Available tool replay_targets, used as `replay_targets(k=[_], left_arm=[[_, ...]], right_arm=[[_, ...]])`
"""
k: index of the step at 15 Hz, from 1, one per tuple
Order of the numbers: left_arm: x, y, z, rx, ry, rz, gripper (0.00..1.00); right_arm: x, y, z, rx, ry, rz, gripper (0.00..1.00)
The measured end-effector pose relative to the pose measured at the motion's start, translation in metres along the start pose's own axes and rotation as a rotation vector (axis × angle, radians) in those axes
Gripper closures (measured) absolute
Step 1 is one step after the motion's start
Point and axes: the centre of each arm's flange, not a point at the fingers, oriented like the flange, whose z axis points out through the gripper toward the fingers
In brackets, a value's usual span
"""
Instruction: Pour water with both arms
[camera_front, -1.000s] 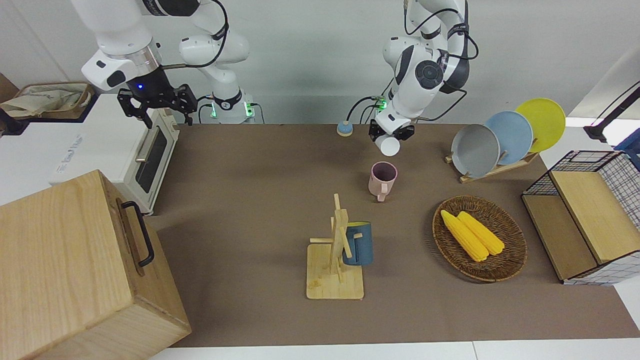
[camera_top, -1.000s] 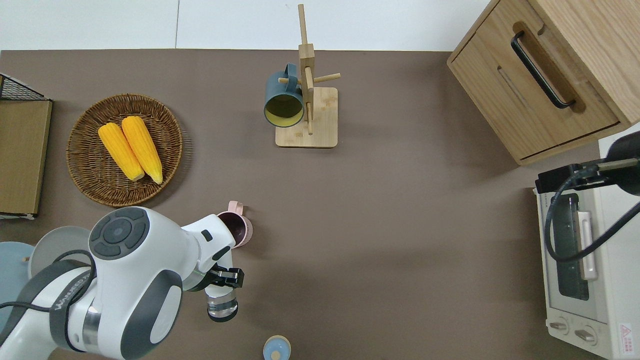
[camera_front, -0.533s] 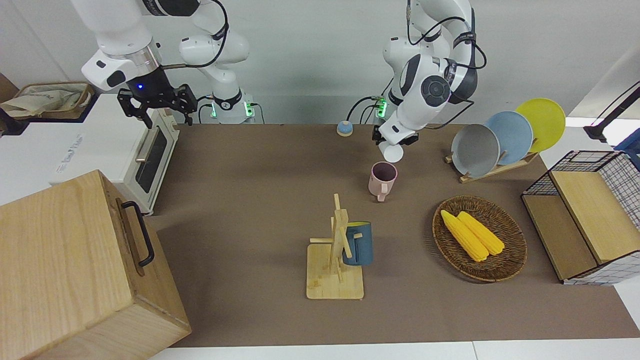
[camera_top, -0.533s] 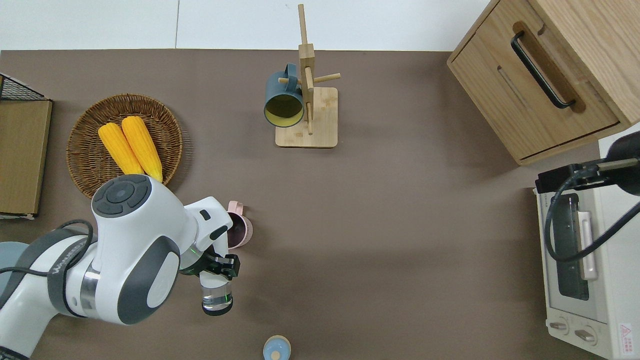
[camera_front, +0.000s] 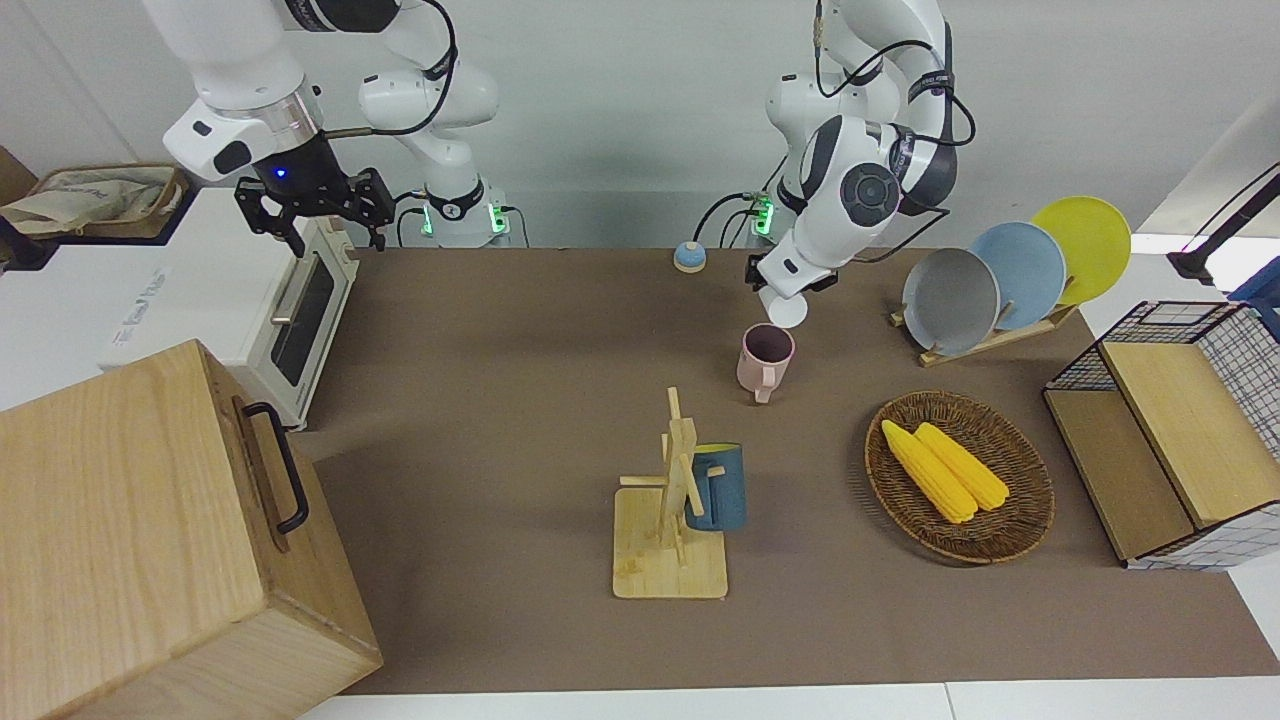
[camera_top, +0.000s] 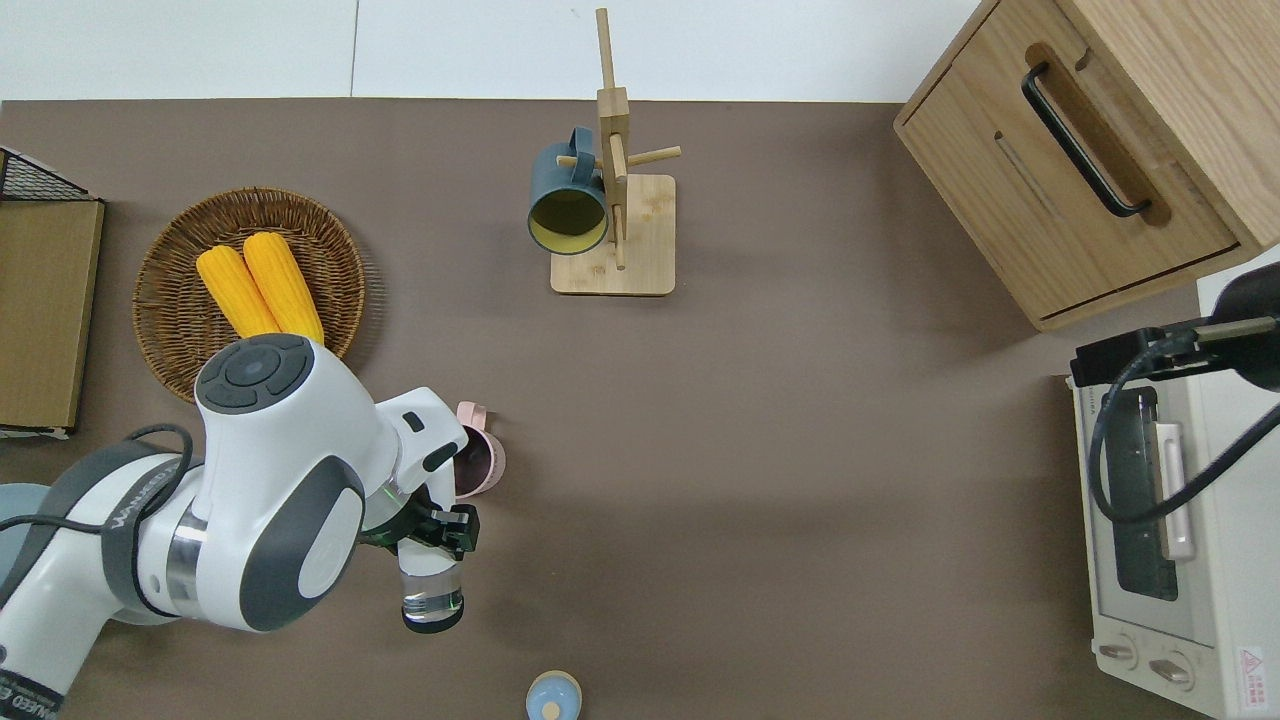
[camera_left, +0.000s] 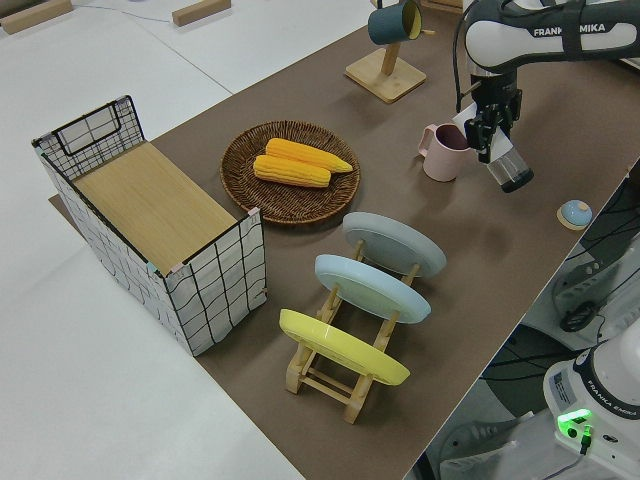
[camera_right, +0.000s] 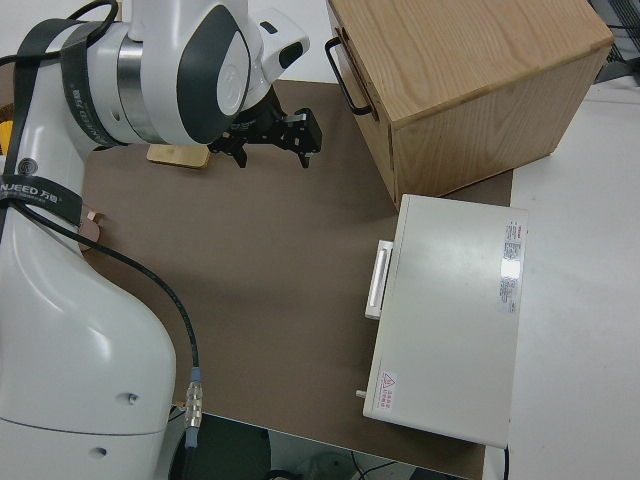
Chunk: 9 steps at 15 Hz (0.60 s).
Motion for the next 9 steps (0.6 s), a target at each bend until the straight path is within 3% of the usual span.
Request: replay_targets(k=[9], left_arm=[[-0.0004, 0.0048, 0.0014, 0.015, -0.057, -0.028, 0.37]], right_arm=[[0.0, 0.0, 0.0, 0.0, 0.0, 0.0, 0.0]])
